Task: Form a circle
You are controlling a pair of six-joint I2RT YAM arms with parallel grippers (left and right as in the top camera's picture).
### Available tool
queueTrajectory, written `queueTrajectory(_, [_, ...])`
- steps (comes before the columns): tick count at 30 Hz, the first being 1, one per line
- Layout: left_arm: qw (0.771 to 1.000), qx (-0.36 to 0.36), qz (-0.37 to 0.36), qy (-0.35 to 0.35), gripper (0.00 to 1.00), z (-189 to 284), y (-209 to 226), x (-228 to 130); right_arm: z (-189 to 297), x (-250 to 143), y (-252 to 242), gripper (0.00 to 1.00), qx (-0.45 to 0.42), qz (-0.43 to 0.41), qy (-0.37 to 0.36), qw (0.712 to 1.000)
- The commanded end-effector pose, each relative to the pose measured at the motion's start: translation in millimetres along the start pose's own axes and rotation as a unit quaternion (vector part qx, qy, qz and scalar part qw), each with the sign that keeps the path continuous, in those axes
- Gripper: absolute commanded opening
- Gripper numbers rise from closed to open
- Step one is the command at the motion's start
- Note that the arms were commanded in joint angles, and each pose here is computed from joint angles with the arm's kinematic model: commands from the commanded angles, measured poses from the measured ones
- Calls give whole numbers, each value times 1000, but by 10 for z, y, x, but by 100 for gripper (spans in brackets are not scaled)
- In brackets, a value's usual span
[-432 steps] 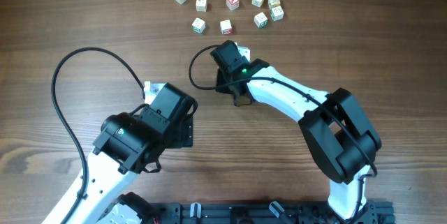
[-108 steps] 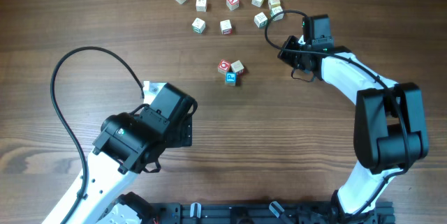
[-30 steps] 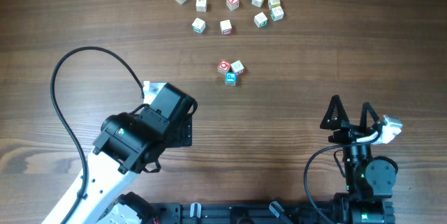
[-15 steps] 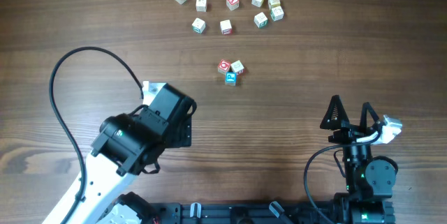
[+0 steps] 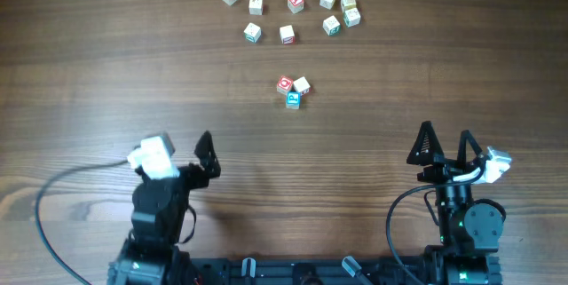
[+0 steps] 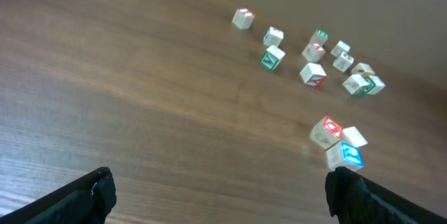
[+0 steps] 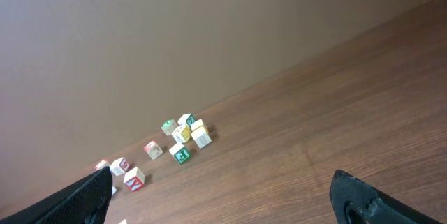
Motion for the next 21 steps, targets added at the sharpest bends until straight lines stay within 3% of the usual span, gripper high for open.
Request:
queueTrajectory(1, [998,-26,-12,-51,100,24,13,-23,5,16,12,100,4,-2,-4,1000])
queueTrajectory(8, [990,27,-84,-114,100,139,190,214,5,16,12,100,4,-2,-4,1000])
queueTrajectory(21, [989,29,-83,-121,100,154,205,240,5,16,12,100,4,-2,-4,1000])
Point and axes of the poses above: each gripper's point midway between its finger pads, its own z axis back along the fingers, its own y axis along the line the jaws close on, x = y × z, the point moved 2 cm from there along z, back along the fingers, and after that the axes turned 14 degrees about -z, right-handed, at the moved point
